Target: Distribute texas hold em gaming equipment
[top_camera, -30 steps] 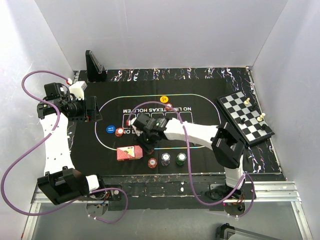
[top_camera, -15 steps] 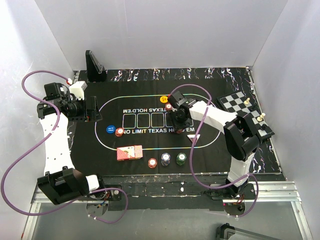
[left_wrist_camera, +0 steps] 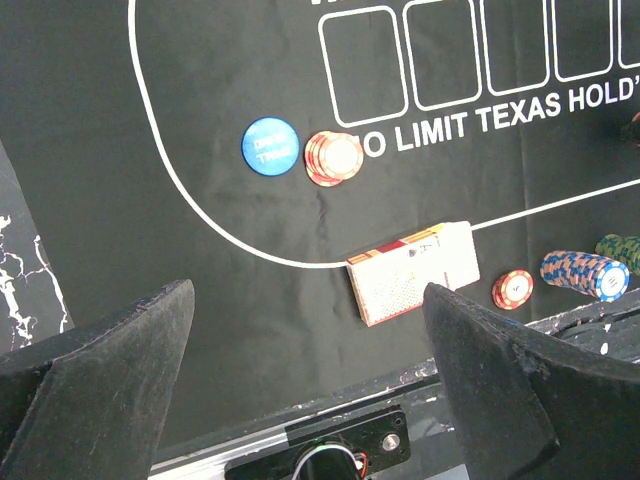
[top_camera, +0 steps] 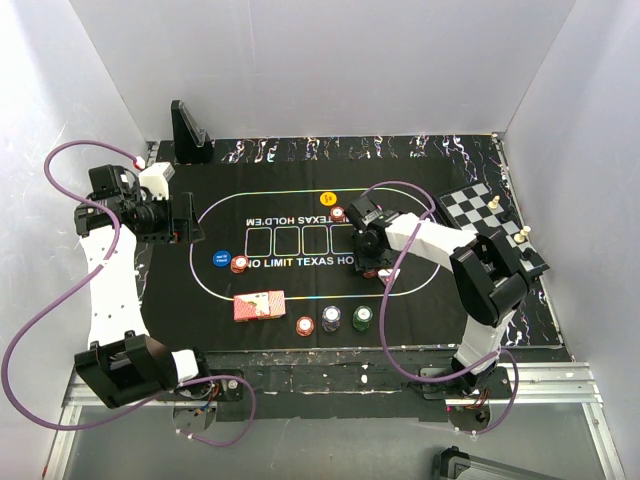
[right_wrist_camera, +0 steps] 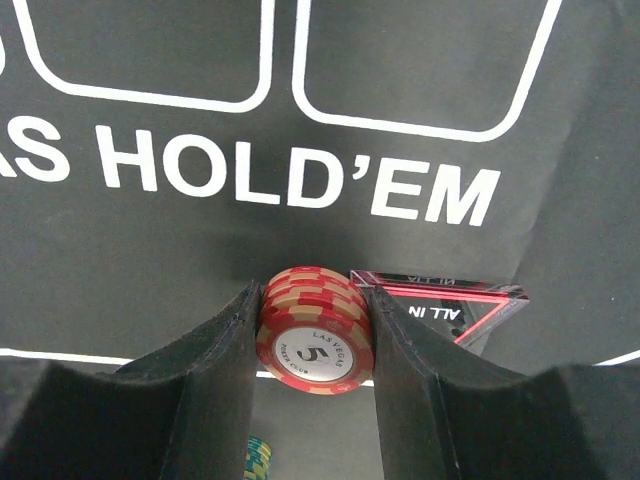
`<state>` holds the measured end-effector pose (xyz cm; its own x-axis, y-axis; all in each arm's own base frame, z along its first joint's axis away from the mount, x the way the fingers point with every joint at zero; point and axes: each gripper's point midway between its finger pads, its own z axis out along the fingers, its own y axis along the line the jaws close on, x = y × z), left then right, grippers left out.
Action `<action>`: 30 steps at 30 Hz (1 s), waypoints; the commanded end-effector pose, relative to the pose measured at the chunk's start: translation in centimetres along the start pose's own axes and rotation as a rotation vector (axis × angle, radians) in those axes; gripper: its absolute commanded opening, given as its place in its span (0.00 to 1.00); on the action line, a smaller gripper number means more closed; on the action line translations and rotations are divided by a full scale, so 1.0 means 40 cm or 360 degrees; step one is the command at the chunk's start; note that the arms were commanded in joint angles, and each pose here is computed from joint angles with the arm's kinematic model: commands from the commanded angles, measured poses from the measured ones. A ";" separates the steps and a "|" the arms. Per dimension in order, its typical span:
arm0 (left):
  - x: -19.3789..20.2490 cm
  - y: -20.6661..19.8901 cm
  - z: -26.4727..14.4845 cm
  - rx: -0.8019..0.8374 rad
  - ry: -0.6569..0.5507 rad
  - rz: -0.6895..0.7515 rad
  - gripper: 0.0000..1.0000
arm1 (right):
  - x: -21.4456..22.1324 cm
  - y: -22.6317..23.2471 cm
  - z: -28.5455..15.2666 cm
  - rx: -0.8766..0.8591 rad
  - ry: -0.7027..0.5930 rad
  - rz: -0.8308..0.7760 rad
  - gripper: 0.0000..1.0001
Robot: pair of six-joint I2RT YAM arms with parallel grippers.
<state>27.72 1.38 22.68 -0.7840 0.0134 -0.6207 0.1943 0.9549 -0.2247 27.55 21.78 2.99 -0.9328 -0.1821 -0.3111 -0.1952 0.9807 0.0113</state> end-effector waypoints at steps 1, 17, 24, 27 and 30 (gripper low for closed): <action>-0.028 0.002 -0.015 -0.0008 -0.0056 0.0035 1.00 | 0.042 -0.042 0.021 0.0062 0.0060 0.0147 0.01; -0.019 0.006 -0.015 -0.0025 -0.0047 0.0038 1.00 | -0.025 0.036 -0.054 -0.0069 -0.0073 0.0070 0.01; -0.016 0.010 -0.016 -0.0040 -0.0039 0.0038 1.00 | -0.086 0.061 -0.025 -0.0043 -0.0098 0.0026 0.01; -0.014 0.012 -0.014 -0.0043 -0.0033 0.0041 1.00 | -0.089 0.051 -0.006 -0.0016 -0.0092 0.0031 0.01; -0.013 0.013 -0.014 -0.0048 -0.0036 0.0047 1.00 | -0.076 0.038 0.011 -0.0001 -0.0068 0.0050 0.01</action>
<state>27.85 1.61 22.31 -0.7917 0.0185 -0.6107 0.1914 0.9567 -0.2193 29.25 24.16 3.39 -0.9310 -0.1571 -0.3296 -0.1773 0.9836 0.0322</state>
